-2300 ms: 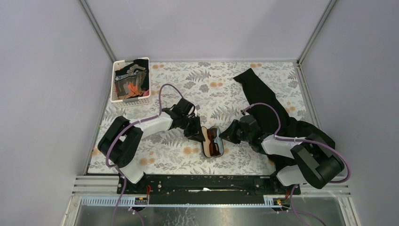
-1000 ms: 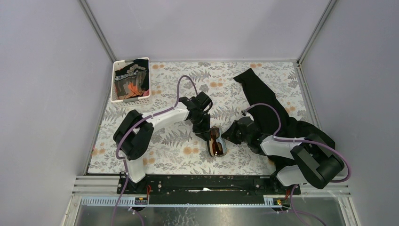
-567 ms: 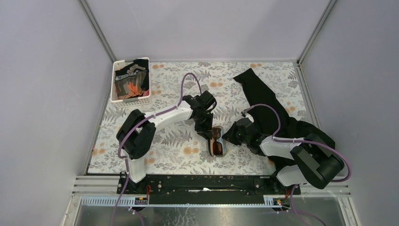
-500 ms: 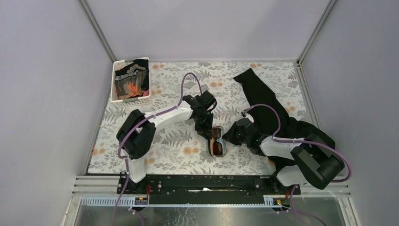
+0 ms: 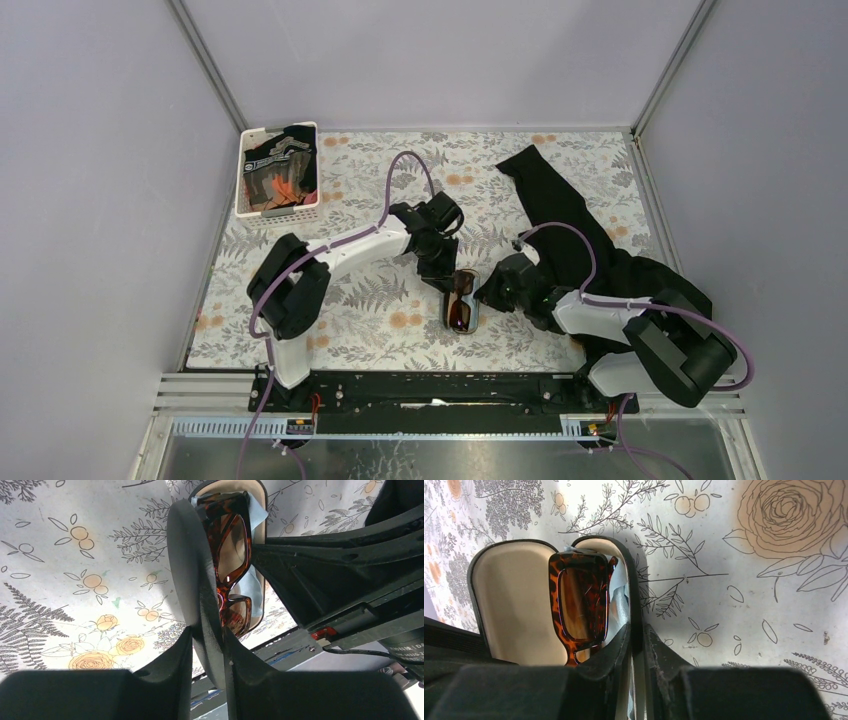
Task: Organize the sunglasses
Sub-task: Close the sunglasses case at the center of the board.
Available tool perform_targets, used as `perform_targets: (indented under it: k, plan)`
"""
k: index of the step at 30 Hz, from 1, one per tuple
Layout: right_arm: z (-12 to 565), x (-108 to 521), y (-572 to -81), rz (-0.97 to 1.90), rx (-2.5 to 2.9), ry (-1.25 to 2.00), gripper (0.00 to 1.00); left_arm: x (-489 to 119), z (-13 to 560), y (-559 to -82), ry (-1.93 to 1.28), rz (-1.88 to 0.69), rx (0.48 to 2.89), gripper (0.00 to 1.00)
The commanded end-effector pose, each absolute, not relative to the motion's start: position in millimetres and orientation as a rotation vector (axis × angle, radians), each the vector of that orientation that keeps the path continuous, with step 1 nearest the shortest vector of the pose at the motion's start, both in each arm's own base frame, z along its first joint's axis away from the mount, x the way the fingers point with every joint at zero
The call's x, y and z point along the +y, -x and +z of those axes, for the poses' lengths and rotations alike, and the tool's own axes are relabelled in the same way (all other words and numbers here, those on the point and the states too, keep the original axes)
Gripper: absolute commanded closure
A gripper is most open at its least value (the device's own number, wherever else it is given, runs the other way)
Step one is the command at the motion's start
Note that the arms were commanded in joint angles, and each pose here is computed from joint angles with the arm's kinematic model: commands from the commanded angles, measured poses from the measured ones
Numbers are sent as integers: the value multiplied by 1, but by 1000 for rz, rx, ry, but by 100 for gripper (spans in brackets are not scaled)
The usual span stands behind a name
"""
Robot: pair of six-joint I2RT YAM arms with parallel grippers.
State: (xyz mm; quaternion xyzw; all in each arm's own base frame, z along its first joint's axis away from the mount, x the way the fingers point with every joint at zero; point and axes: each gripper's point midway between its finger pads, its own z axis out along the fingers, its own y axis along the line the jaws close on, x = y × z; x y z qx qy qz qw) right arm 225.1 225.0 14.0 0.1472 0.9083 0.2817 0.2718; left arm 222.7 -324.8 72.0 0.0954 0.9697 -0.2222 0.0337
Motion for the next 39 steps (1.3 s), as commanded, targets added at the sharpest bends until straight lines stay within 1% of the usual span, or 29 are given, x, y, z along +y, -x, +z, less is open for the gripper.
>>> perform_targets:
  k: [1,5,10,12,16,24,30,32,34,38,39]
  plan:
    - [51,281,-201,1041,2467,-250,100,-392,87,-217,-489,-997,2794,72]
    - [51,281,-201,1016,2474,-247,100,-394,93,-215,-502,-1012,2780,69]
    - [49,281,-201,994,2482,-254,100,-394,100,-213,-509,-1025,2765,59]
    - [50,281,-201,987,2482,-249,100,-394,103,-212,-512,-1028,2759,57]
    - [50,281,-202,977,2481,-250,100,-392,107,-212,-508,-1029,2746,57]
    - [50,282,-202,976,2484,-247,100,-387,110,-211,-494,-1008,2738,61]
    - [49,280,-201,965,2485,-227,99,-365,111,-220,-434,-901,2729,61]
    - [50,277,-202,951,2480,-225,91,-357,115,-222,-406,-892,2718,61]
    - [49,273,-202,922,2481,-228,79,-348,122,-224,-376,-892,2698,61]
    - [49,267,-202,890,2480,-226,57,-327,124,-227,-310,-872,2690,61]
    - [48,266,-201,882,2484,-226,55,-323,124,-227,-298,-871,2691,59]
